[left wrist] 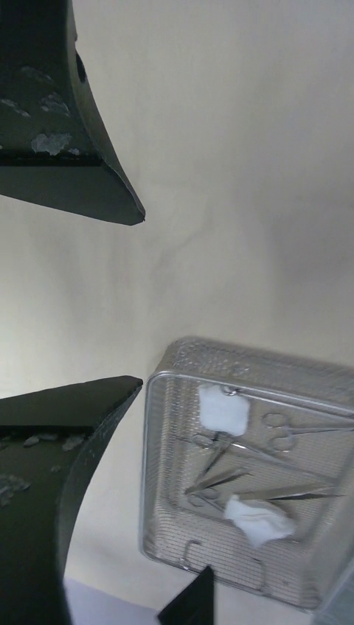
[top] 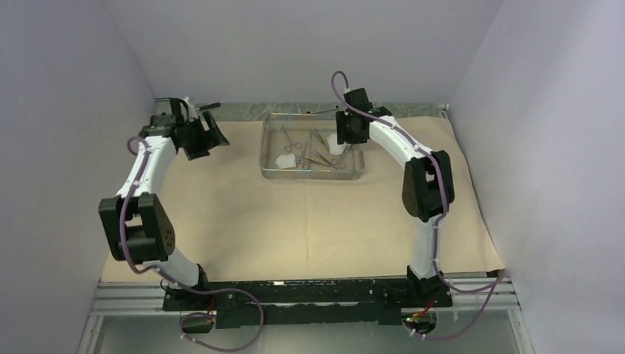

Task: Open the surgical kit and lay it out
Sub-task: Pick up the medical item from the container.

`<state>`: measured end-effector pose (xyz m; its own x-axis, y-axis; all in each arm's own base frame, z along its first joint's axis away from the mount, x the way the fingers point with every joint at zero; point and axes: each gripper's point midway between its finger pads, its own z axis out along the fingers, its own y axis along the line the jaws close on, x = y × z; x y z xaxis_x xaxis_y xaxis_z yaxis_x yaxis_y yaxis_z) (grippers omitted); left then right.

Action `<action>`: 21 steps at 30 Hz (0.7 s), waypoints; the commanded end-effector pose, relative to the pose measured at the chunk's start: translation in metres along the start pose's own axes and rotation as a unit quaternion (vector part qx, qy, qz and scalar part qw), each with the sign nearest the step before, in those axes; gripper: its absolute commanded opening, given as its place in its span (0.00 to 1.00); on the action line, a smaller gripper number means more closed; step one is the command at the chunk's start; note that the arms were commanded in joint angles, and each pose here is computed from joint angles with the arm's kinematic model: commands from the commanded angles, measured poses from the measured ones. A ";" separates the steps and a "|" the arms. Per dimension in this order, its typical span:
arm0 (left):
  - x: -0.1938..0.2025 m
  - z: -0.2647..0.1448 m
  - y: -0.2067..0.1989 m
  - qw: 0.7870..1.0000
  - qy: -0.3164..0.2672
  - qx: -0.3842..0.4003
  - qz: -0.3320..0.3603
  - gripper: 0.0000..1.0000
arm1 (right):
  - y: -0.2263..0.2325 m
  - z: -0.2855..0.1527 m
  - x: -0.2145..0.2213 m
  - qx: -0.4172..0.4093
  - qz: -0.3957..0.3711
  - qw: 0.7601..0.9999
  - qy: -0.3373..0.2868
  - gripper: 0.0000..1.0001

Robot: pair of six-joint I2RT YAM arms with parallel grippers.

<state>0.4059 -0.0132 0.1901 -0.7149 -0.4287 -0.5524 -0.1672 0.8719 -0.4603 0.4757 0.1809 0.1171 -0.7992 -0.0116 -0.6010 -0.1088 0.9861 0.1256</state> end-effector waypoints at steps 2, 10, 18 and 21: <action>0.017 0.037 -0.037 0.998 0.030 0.056 0.009 0.79 | 0.007 0.026 -0.031 0.014 -0.048 0.998 -0.048 0.51; 0.034 0.062 -0.051 0.995 0.077 0.051 0.045 0.79 | 0.012 0.062 -0.041 0.011 -0.132 0.989 -0.061 0.50; 0.041 0.074 -0.046 0.992 0.104 0.041 0.053 0.78 | 0.015 0.085 -0.036 0.006 -0.207 0.977 -0.044 0.52; 0.044 0.076 -0.041 0.992 0.112 0.032 0.056 0.77 | 0.014 0.090 -0.031 0.008 -0.232 0.972 -0.031 0.52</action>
<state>0.4300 -0.0864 0.1268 -0.8554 -0.2956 -0.4252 -0.0706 0.8800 -0.4698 0.5411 0.2037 0.0556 -0.6921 -0.3583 -0.6265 -0.3709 0.9213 -0.1172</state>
